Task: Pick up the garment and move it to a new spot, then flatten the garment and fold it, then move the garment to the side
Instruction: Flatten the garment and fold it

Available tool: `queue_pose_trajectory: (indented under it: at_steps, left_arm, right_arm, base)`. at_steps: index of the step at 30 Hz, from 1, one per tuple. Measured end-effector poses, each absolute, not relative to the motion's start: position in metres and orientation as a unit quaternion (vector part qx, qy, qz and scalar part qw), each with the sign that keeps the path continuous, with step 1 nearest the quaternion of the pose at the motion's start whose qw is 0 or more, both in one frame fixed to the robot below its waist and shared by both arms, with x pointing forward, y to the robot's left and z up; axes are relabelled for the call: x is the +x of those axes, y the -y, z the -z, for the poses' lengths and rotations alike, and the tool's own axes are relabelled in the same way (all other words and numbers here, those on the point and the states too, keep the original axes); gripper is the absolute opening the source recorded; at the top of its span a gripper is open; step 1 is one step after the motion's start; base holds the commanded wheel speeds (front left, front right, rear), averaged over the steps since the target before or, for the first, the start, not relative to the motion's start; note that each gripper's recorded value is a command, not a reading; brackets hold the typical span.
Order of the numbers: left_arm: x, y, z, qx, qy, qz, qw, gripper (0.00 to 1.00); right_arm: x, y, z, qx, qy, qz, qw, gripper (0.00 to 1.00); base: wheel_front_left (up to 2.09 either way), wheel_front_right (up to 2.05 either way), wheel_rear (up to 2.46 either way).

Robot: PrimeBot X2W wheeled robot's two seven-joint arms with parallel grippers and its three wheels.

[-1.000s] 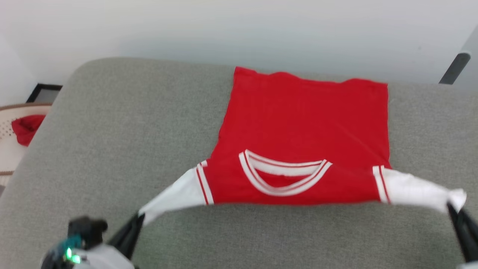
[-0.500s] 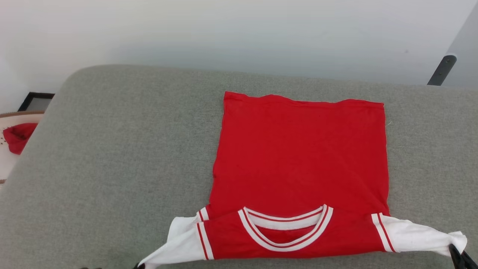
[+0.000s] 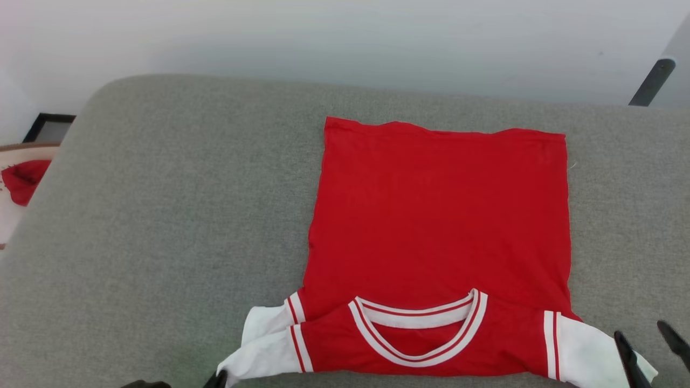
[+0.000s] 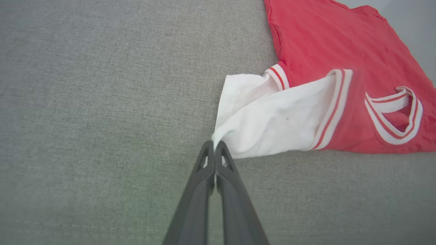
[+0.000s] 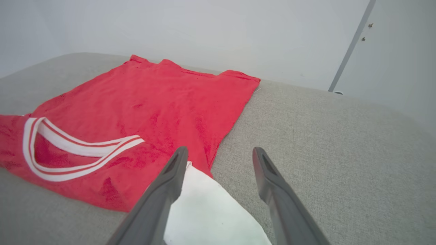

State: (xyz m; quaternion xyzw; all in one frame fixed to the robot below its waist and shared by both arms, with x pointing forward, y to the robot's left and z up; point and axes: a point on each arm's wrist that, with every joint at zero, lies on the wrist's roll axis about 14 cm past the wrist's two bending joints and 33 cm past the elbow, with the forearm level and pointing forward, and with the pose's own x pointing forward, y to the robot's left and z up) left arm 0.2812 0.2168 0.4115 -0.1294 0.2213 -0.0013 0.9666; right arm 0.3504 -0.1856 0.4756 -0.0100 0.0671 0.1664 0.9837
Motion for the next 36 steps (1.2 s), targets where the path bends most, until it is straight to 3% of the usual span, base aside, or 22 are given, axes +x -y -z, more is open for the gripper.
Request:
queue_pose_trajectory:
  at_steps: [7, 18, 26, 36]
  left_arm:
    - [0.292, -0.205, -0.406, -0.140, -0.223, 0.011, 0.965, 0.00]
    - [0.306, -0.191, -0.408, -0.147, -0.215, 0.034, 0.965, 0.00]
    - [0.312, -0.191, -0.404, -0.156, -0.216, 0.027, 0.963, 0.00]
    - [0.318, -0.192, -0.386, -0.165, -0.235, 0.016, 0.958, 0.00]
  right_arm:
    - [0.397, 0.179, -0.509, 0.047, -0.049, -0.145, 0.987, 1.00]
    - [0.519, 0.169, -0.541, 0.026, -0.076, -0.146, 0.986, 1.00]
    - [0.582, 0.165, -0.506, 0.020, -0.187, -0.125, 0.974, 1.00]
    - [0.606, 0.163, -0.414, 0.053, -0.383, -0.076, 0.919, 1.00]
  base:
    - [0.00, 0.00, 0.00]
    - [0.00, 0.00, 0.00]
    - [0.00, 0.00, 0.00]
    - [0.00, 0.00, 0.00]
